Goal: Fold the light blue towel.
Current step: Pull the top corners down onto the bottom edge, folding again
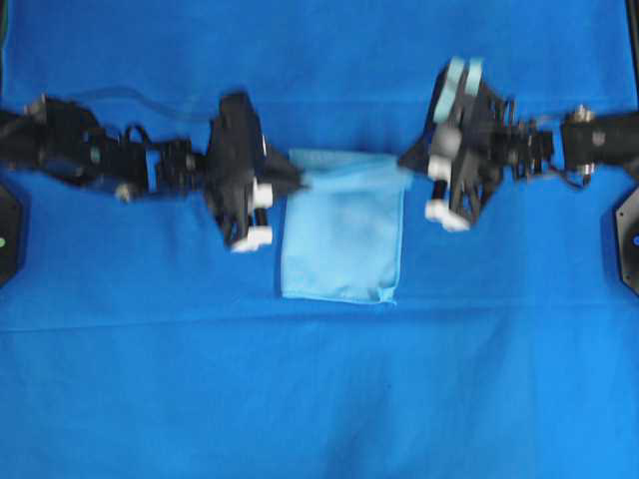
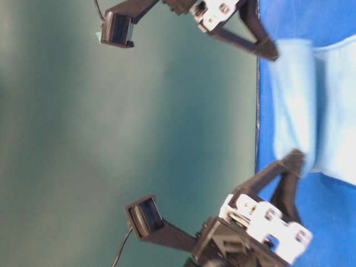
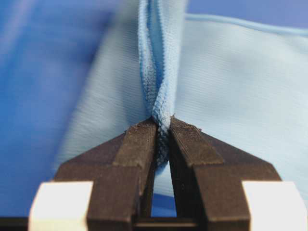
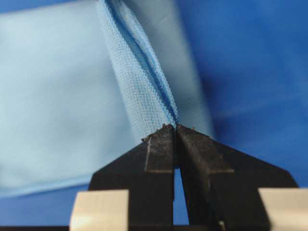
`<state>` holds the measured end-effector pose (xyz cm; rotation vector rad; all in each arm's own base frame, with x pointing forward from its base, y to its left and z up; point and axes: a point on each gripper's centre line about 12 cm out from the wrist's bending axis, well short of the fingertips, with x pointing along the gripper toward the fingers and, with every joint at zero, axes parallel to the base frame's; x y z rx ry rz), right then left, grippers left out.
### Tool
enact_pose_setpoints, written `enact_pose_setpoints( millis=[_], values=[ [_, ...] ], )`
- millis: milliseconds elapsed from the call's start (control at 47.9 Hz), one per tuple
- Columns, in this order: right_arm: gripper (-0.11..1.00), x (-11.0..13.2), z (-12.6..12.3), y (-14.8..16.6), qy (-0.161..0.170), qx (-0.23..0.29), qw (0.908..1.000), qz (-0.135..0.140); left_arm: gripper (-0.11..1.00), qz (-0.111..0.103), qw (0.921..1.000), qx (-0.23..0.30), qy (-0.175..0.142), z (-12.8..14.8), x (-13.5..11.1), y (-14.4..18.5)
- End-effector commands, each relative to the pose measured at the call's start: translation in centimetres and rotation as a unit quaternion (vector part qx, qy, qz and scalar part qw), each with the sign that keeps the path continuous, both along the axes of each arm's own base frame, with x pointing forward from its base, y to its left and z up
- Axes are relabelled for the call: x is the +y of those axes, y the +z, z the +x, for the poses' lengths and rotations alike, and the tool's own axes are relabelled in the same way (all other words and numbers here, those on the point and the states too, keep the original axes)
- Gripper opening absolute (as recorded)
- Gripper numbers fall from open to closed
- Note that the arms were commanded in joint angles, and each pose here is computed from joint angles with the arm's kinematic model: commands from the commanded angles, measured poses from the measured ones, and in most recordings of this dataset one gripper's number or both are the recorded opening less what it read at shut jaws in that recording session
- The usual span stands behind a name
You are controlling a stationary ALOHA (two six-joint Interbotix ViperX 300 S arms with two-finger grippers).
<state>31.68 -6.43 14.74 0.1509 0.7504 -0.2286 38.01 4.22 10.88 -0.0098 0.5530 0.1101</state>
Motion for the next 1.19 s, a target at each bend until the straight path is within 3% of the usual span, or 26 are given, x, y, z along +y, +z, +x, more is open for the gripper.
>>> enact_pose_setpoints(
  millis=[0, 334, 815, 919, 1065, 1107, 1170],
  values=[
    [0.04, 1.7, 0.3, 0.7, 0.012, -0.007, 0.9999, 0.009, 0.06, -0.003, 0.9996, -0.013, -0.024, 0.3, -2.0, 1.1],
    [0.04, 5.7, 0.9, -0.3, 0.041, 0.005, 0.9981, 0.047, 0.06, -0.012, 0.9963, 0.013, -0.084, -0.1, -7.0, 0.3],
    [0.04, 6.5, 2.5, -2.9, 0.036, 0.024, 0.9963, 0.074, 0.06, -0.013, 0.9949, 0.055, -0.084, -0.3, -7.0, -1.7],
    [0.04, 6.6, 2.6, -3.0, 0.036, 0.025, 0.9962, 0.075, 0.17, -0.013, 0.9947, 0.058, -0.084, -0.3, -7.0, -1.9],
    [0.05, 7.3, 2.8, -2.8, 0.047, 0.018, 0.9958, 0.077, 0.43, -0.013, 0.9946, 0.059, -0.084, -0.4, -7.0, -2.0],
    [0.12, 7.5, 2.9, -2.8, 0.051, 0.015, 0.9955, 0.078, 0.50, -0.013, 0.9946, 0.059, -0.085, -0.4, -7.1, -1.9],
    [0.31, 8.0, 3.0, -2.6, 0.058, 0.011, 0.9952, 0.079, 0.51, -0.012, 0.9946, 0.059, -0.084, -0.4, -7.0, -1.8]
  ],
)
